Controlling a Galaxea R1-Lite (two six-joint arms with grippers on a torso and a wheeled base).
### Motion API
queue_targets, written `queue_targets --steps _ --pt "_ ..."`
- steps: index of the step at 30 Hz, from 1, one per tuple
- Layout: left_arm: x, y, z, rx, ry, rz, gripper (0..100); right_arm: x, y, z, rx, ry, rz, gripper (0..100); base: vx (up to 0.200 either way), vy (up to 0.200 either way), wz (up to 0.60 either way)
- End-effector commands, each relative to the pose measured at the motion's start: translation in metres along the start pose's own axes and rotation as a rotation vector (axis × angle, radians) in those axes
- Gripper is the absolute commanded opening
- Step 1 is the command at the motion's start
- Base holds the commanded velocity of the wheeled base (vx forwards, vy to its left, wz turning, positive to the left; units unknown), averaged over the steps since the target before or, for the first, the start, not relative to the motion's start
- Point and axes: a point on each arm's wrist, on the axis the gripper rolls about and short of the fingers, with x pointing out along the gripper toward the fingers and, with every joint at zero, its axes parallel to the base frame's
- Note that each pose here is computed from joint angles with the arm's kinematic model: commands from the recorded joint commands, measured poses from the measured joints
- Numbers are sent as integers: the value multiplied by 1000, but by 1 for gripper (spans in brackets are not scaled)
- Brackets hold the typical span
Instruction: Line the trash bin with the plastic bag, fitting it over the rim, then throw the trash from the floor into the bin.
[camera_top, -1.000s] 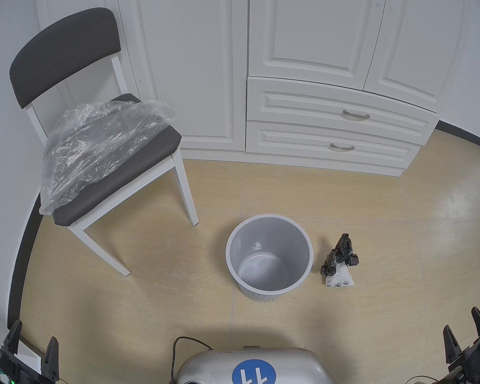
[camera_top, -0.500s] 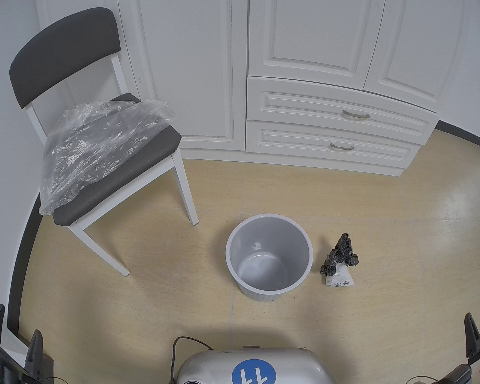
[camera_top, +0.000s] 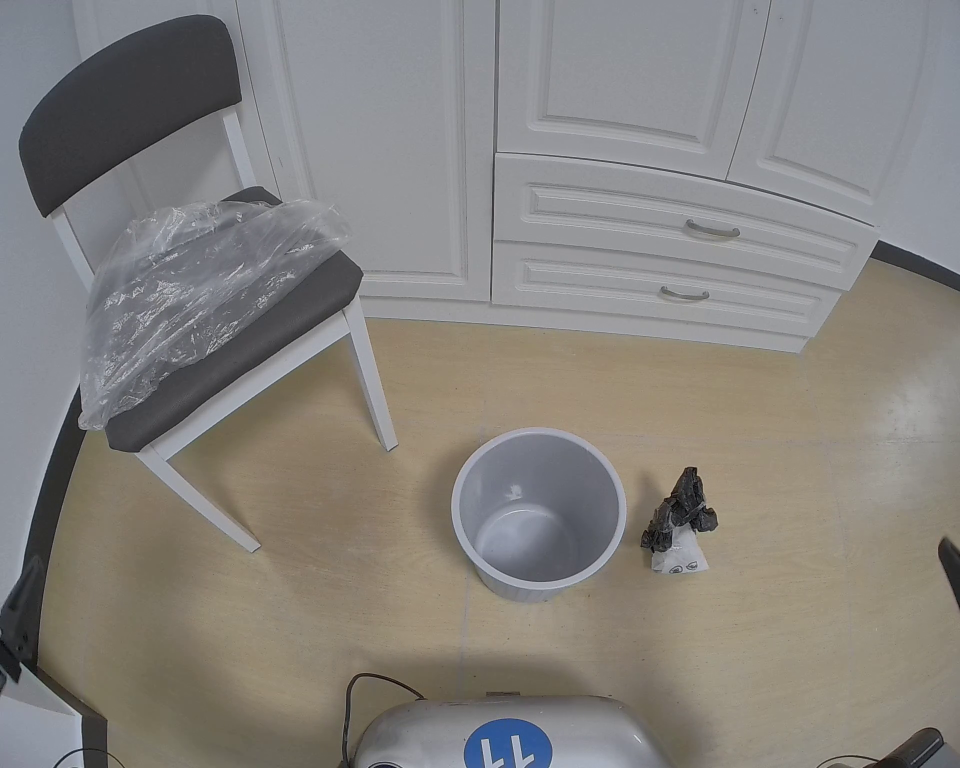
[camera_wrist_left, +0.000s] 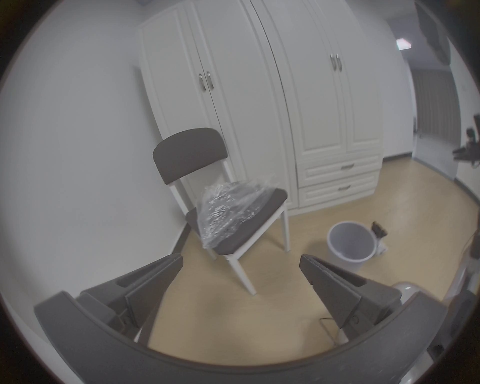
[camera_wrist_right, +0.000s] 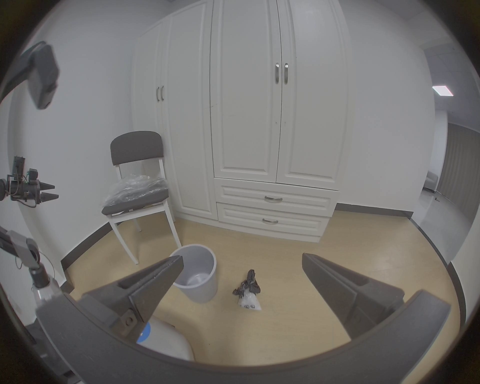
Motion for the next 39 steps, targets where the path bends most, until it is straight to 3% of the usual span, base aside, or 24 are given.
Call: queue_targets --steps 1,5,7,12,23,39 --pt "82 15 40 208 248 114 100 84 -15 44 25 47 17 100 0 0 0" --pt "113 30 36 324 331 198 100 102 -11 49 40 2 -13 100 0 0 0" --pt "136 45 30 371 369 236 100 103 2 47 106 1 27 100 0 0 0" --pt "169 60 19 341 408 189 100 105 18 41 196 36 83 100 0 0 0" --pt "220 83 -8 288 510 163 100 110 19 40 218 48 84 100 0 0 0" --pt "268 97 -28 250 467 190 100 110 19 41 229 44 87 100 0 0 0"
